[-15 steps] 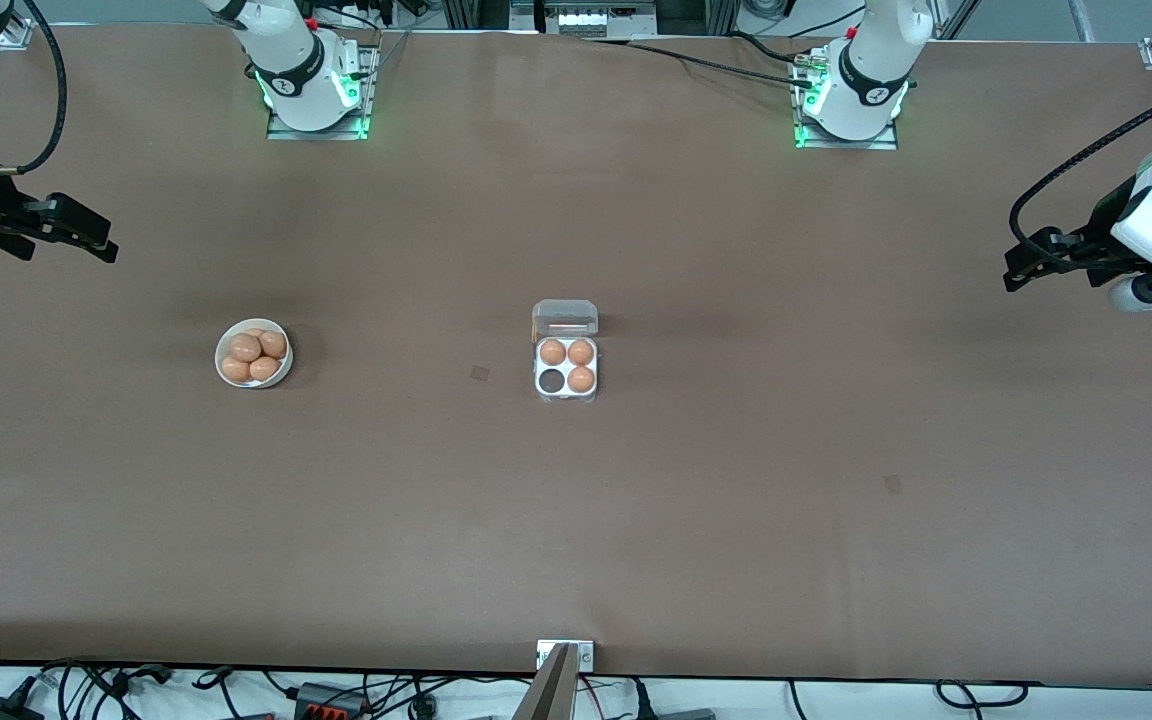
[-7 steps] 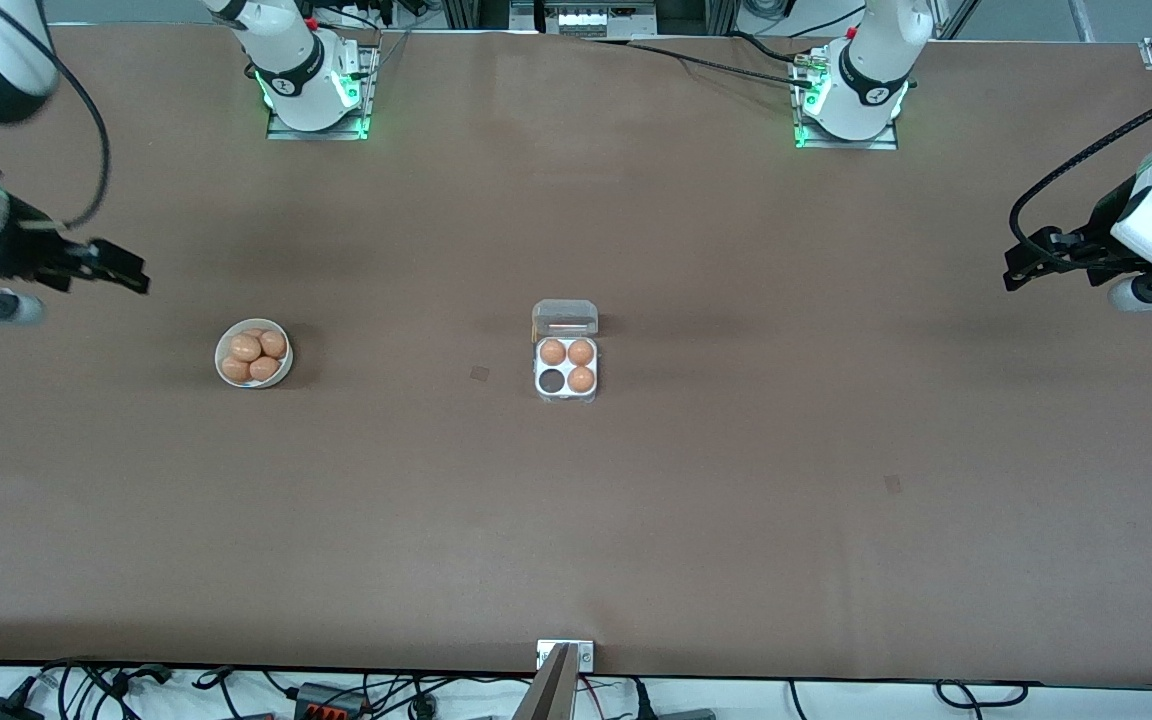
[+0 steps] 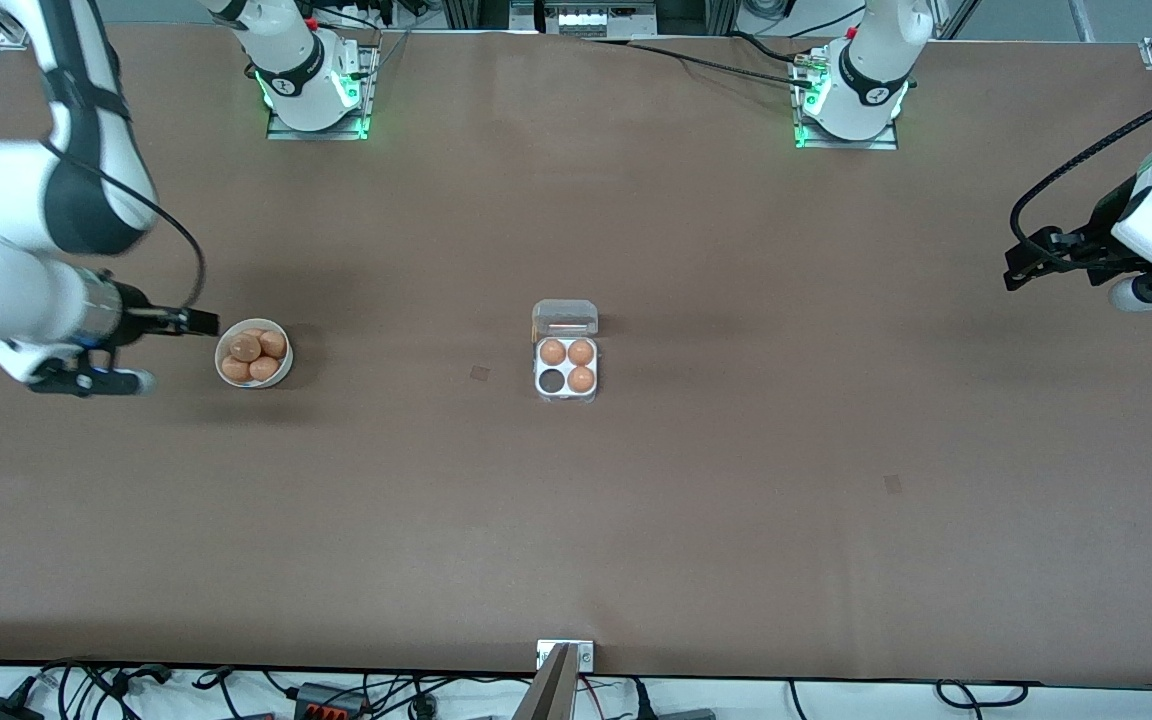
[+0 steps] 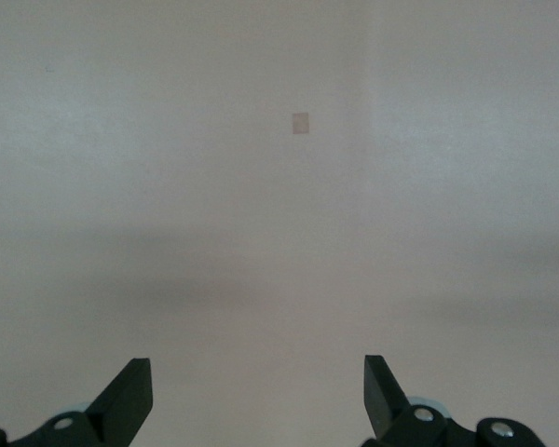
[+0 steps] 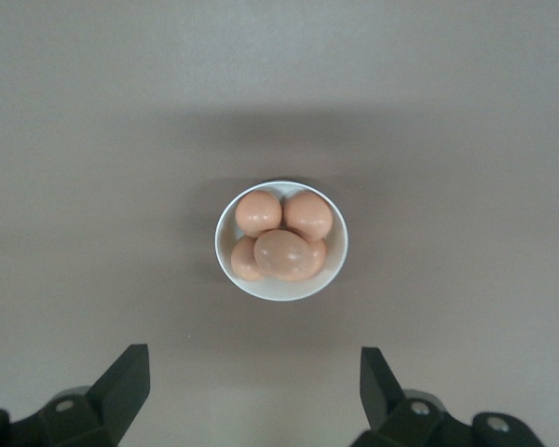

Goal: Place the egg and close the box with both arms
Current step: 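Reach the right gripper down over the white bowl of eggs, then grasp one brown egg with the right gripper and lift it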

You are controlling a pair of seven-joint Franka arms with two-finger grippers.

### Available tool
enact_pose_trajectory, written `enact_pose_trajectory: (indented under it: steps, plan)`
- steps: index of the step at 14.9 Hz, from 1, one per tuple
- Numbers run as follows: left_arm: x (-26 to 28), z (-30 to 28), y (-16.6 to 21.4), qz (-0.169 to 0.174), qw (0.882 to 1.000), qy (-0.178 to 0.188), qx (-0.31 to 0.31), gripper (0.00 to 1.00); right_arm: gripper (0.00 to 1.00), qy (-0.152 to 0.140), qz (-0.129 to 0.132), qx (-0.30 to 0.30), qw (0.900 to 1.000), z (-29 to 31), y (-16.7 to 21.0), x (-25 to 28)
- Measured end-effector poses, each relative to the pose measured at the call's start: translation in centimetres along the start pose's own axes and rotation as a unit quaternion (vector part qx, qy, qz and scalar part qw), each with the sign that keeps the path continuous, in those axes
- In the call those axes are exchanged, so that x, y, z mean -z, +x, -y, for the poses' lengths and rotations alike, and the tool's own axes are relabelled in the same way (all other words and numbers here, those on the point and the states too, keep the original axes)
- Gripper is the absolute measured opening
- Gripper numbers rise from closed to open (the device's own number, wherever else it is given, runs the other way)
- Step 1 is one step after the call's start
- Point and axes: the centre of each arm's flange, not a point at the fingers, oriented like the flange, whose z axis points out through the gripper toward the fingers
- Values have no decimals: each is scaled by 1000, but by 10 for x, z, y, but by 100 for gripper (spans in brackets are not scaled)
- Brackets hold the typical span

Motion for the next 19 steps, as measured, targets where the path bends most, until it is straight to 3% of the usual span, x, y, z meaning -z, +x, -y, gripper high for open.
enact_pose_trajectory:
  steps: [5,7,11,14,19]
  plan:
    - [0,0,0,0,1000,0,0,100,100,-15,43,10,999,15,18,-57]
    - [0,0,0,0,1000,0,0,100,100,-17,48,7,999,9,26,-77]
    - [0,0,0,0,1000,0,0,100,100,-58,65,20,996,2,38,-117]
    - [0,0,0,0,1000,0,0,100,100,-62,80,23,995,2,40,-136]
    - [0,0,0,0,1000,0,0,100,96,-63,83,25,994,4,41,-140]
